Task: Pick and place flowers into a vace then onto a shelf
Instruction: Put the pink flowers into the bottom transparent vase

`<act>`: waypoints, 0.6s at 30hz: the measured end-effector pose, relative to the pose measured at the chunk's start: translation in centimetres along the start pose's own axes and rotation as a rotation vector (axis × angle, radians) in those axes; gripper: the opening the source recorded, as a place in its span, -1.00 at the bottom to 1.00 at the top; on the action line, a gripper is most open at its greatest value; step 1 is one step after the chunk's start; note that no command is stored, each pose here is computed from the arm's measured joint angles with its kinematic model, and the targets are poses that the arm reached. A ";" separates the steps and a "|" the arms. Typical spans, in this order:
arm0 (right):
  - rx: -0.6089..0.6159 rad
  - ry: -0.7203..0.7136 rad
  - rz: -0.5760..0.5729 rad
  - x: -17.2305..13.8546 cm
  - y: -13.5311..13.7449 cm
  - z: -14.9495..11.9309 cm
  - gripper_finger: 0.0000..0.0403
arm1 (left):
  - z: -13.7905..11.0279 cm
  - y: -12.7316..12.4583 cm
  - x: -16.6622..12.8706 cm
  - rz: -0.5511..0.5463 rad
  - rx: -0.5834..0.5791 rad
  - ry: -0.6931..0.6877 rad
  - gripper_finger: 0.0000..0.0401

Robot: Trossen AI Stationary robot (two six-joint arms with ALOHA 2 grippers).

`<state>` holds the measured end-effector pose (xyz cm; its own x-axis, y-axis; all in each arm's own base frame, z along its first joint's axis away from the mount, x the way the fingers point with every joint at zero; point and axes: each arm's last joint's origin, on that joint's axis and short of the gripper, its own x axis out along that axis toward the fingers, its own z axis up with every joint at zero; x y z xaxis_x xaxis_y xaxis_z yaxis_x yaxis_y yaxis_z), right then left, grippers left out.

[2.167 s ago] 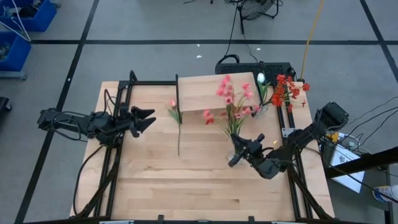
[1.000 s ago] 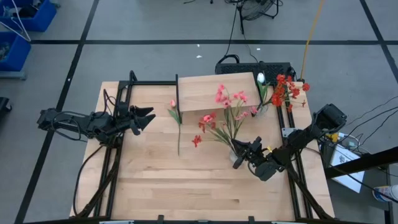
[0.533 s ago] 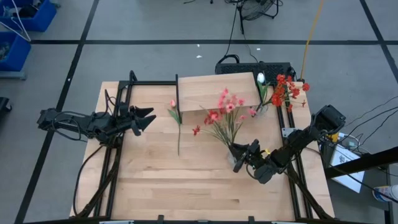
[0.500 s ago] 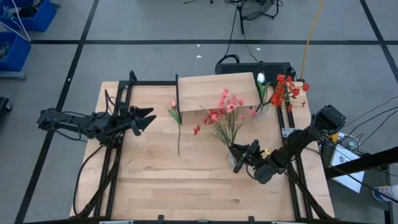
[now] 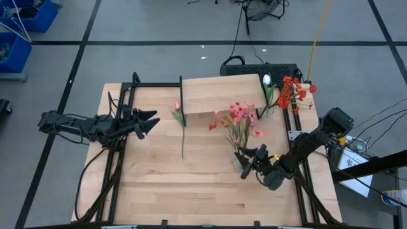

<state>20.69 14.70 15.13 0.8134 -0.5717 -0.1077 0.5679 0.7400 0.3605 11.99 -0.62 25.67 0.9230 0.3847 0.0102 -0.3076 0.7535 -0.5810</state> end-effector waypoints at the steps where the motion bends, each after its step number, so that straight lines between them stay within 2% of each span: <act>1: 0.001 -0.012 0.001 -0.1 0.2 0.2 -0.20 | 0.0 0.0 0.0 0.001 0.000 0.001 0.75; 11: -0.017 -0.075 0.025 -1.1 1.4 1.6 -0.21 | 0.0 0.0 0.0 0.002 0.002 0.003 0.75; 15: -0.054 -0.090 -0.002 -1.6 1.4 1.4 -0.21 | 0.0 0.0 0.0 0.002 0.002 0.003 0.75; 18: -0.032 -0.081 0.016 -2.2 1.4 1.1 -0.21 | 0.0 0.0 0.0 0.002 0.001 0.003 0.75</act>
<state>19.51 16.60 16.90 0.8100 -0.5858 -0.0265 0.5600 0.7594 0.3312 12.00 -0.62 25.63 0.9230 0.3846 0.0065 -0.3099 0.7534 -0.5799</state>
